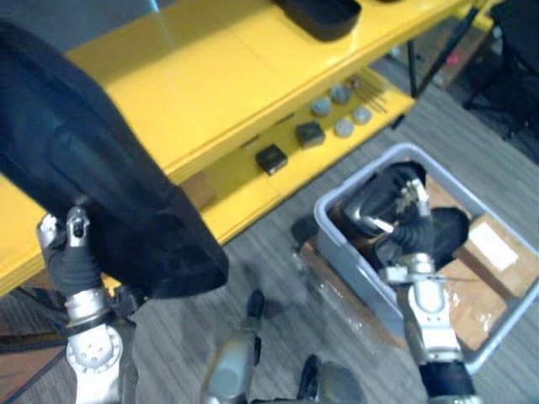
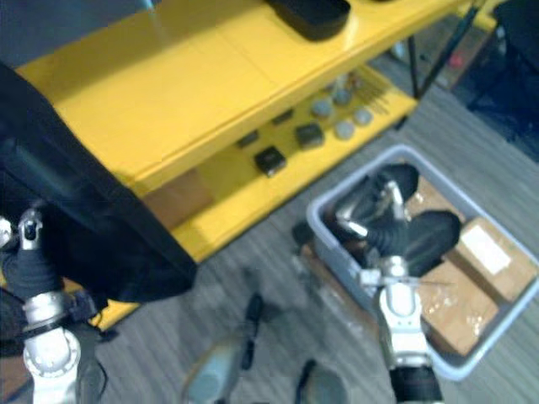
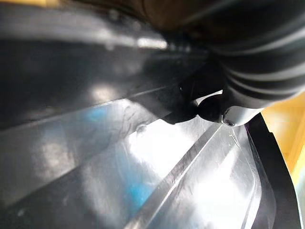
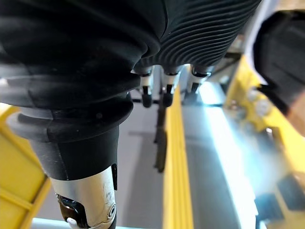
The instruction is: Walk over and take plastic housings, then place them on the shelf
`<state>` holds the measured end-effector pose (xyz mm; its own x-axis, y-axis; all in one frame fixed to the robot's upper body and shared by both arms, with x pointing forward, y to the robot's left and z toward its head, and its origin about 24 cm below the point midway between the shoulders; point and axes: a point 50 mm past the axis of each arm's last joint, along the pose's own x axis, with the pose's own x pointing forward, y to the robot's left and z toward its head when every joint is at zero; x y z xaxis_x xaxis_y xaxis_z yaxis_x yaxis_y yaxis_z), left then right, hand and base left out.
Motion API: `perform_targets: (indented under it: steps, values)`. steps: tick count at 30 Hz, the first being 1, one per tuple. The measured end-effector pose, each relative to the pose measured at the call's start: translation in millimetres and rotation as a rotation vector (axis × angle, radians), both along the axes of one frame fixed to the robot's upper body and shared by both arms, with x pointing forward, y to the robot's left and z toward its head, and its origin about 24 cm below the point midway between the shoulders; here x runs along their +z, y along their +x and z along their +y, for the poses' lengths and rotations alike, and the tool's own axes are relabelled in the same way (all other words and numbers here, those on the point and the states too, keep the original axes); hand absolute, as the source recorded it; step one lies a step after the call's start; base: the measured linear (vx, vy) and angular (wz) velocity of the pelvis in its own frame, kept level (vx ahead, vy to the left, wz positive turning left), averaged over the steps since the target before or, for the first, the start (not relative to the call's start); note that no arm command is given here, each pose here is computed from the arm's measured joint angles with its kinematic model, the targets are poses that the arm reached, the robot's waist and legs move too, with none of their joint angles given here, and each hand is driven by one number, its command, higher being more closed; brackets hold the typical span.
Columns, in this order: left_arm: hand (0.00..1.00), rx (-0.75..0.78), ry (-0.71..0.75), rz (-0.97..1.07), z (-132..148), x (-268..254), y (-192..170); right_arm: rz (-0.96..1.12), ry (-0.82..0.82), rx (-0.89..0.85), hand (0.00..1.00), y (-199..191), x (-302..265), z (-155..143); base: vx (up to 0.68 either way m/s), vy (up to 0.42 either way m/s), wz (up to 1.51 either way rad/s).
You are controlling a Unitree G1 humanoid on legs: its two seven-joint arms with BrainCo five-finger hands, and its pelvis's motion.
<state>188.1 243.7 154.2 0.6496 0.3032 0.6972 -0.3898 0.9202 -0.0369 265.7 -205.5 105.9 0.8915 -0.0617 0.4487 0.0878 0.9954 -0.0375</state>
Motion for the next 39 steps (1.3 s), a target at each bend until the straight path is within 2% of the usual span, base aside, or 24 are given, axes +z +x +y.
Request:
perform_targets:
  steps: [8, 18, 25, 29, 33, 35, 39]
  values:
    - [1.00, -0.005, 0.111, -0.104, -2, 31, 17, -0.124, -0.050, 0.017, 0.00, 11, 33, -7, 0.07, 0.001, 0.01]
    - [1.00, 0.105, 0.077, -0.026, 12, 18, 20, -0.183, -0.042, 0.021, 0.00, 4, 43, -4, -0.01, -0.003, 0.05]
    - [1.00, 0.190, 0.111, 0.040, 25, 10, 6, -0.194, -0.033, -0.101, 0.00, -19, 33, -17, 0.18, -0.004, 0.53]
    - [1.00, 0.180, 0.051, 0.067, 27, 2, 2, -0.238, -0.044, -0.138, 0.00, -25, 40, -25, 0.21, -0.104, 0.61]
    - [1.00, 0.160, 0.032, 0.074, 22, -3, 1, -0.342, -0.031, -0.095, 0.00, -38, 59, -24, 0.23, -0.219, 0.84]
    - [1.00, 0.134, -0.014, 0.081, 14, -9, 3, -0.371, -0.035, -0.028, 0.00, -29, 70, -18, 0.21, -0.326, 0.51]
    - [1.00, 0.078, -0.002, 0.082, 1, -9, 9, -0.375, 0.000, 0.057, 0.00, -25, 73, -13, 0.10, -0.208, 0.26]
